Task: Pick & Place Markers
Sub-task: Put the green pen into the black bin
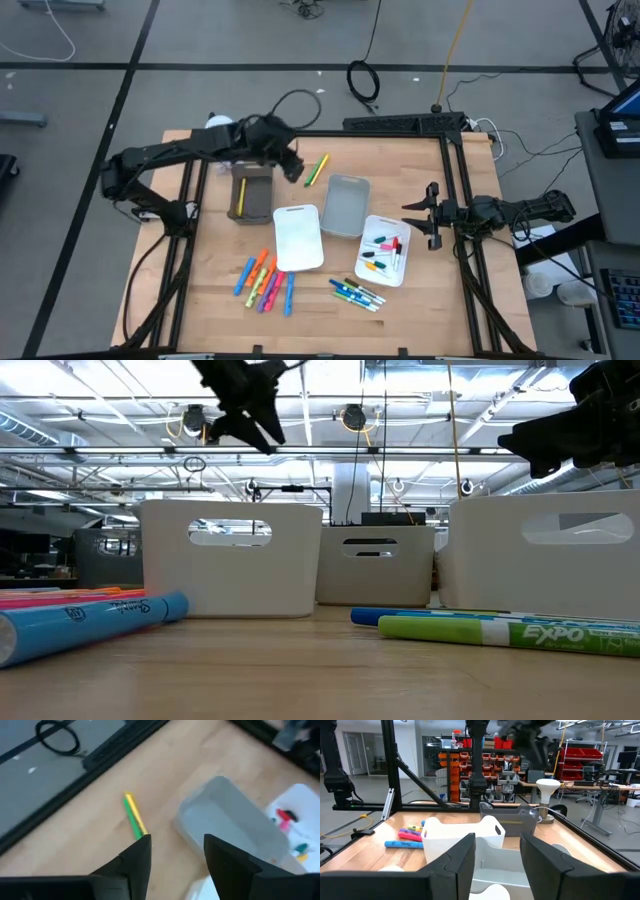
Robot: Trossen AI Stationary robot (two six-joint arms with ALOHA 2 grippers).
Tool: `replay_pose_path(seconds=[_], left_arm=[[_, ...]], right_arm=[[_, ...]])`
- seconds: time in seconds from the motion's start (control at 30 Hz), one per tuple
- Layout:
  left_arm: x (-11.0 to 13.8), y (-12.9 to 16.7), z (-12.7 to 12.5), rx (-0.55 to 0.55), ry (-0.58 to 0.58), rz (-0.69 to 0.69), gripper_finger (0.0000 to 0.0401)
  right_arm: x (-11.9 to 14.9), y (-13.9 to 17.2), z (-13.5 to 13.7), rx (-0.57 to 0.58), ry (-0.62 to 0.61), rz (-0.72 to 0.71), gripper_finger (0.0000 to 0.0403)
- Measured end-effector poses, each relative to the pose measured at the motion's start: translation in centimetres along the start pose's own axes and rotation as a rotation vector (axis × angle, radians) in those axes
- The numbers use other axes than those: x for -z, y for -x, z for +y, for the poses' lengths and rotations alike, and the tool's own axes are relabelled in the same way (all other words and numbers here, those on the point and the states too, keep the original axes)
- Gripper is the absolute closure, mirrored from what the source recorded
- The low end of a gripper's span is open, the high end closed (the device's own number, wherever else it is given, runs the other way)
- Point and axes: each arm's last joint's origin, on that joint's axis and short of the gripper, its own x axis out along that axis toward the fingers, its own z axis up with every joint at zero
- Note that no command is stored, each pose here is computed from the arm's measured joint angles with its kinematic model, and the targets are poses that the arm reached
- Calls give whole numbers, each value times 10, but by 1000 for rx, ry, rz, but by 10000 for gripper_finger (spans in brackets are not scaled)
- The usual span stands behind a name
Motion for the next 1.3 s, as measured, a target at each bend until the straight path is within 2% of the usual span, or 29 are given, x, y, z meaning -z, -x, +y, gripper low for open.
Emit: replay_pose_path(seconds=[0.13, 0.27, 0.47, 0.57, 0.67, 0.9, 1.3], left_arm=[[-21, -30, 6, -101, 8, 90, 211], [-27, -83, 13, -152, -34, 193, 210], [-14, -154, 32, -186, -80, 304, 222], [-4, -179, 43, -207, -63, 355, 224], [4, -198, 51, -181, -44, 394, 222], [15, -219, 56, -134, -21, 438, 222], [18, -221, 57, -128, -37, 441, 222]], right_arm=[[0, 0, 0, 0, 0, 0, 258], [0, 0, 0, 0, 0, 1, 257], [0, 0, 0, 0, 0, 1, 259], [0, 0, 0, 0, 0, 1, 257], [0, 0, 0, 0, 0, 1, 257], [0, 0, 0, 0, 0, 0, 259], [0, 0, 0, 0, 0, 1, 261]])
